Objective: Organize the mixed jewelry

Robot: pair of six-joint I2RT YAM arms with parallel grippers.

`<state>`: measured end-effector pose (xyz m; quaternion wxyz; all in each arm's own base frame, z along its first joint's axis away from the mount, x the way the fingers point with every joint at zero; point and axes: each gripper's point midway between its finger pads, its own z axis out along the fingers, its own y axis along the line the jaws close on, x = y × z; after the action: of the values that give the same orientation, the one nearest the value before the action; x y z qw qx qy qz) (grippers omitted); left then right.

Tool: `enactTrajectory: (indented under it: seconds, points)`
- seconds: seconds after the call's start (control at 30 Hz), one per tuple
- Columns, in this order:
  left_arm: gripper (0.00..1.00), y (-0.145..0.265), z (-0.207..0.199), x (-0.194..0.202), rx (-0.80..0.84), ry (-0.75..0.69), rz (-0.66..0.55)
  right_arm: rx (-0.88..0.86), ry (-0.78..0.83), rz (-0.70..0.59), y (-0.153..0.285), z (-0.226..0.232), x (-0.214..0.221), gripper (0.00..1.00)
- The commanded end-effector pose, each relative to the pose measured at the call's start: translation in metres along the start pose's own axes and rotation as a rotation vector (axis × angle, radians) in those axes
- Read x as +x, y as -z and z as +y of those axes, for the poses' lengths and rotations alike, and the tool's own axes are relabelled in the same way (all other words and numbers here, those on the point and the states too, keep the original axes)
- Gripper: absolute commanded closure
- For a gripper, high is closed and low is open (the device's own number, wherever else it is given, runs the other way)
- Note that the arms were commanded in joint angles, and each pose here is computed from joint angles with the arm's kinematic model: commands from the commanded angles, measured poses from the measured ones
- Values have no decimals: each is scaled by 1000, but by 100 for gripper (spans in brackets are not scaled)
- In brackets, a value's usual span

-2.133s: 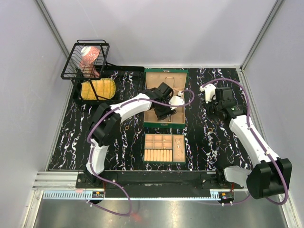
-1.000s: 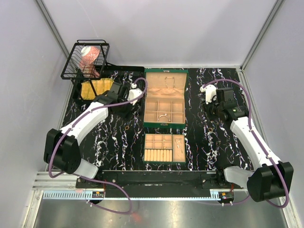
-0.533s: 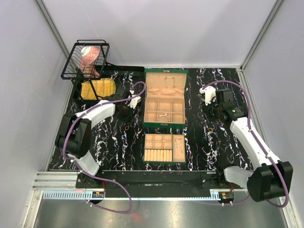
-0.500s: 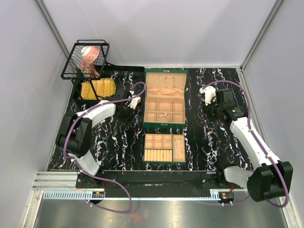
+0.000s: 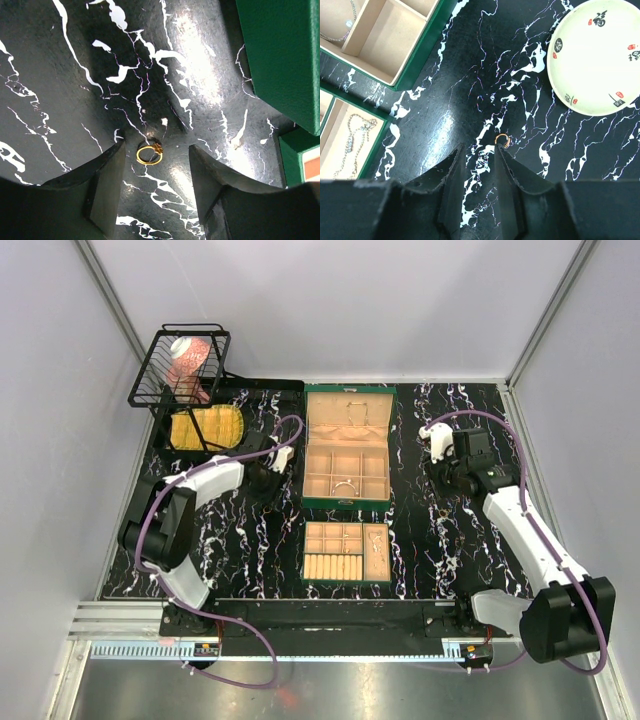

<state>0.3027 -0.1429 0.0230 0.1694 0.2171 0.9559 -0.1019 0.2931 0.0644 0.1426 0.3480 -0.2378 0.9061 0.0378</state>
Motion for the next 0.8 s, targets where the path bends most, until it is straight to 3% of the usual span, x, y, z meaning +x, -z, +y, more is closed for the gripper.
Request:
enactTrajectory:
  seconds: [0.0,0.77]
  points:
    - [44,14,-5,-14,14,16,-79,10,-1,-10,-4,-4,-4,65]
    - [59,10,-20,-7,36,-25,-58,9,-2,24,-12,-5,3,67]
